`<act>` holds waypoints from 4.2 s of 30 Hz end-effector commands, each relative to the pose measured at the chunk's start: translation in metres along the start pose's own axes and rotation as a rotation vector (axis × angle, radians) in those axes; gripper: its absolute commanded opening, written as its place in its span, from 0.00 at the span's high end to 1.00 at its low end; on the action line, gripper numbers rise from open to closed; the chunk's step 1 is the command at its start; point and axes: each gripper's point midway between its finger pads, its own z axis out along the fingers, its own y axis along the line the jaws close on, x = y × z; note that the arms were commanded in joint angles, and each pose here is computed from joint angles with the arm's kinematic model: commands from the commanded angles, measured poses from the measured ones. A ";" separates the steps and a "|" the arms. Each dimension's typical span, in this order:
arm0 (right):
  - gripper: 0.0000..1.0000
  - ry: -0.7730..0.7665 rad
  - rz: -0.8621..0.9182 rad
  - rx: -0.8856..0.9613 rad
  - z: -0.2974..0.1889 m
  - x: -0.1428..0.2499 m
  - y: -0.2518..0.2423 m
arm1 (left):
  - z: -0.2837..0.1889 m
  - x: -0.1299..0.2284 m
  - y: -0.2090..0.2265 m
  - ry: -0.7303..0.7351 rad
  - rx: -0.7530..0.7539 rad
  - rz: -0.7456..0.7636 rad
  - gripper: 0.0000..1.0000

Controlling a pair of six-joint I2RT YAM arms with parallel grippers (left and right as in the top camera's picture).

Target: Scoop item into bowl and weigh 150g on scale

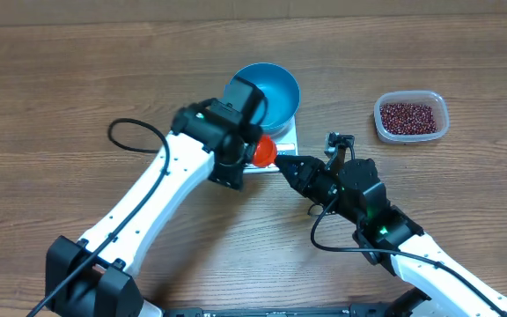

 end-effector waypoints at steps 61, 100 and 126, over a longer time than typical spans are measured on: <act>0.96 -0.185 -0.066 0.125 -0.147 -0.103 0.000 | 0.120 0.047 -0.015 -0.117 0.043 1.667 0.96; 0.96 -0.194 -0.059 0.143 -0.147 -0.104 -0.004 | 0.157 0.030 -0.037 -0.263 0.043 1.726 0.96; 0.96 -0.196 -0.056 0.148 -0.148 -0.104 -0.005 | 0.159 0.034 -0.030 -0.222 0.039 1.744 0.96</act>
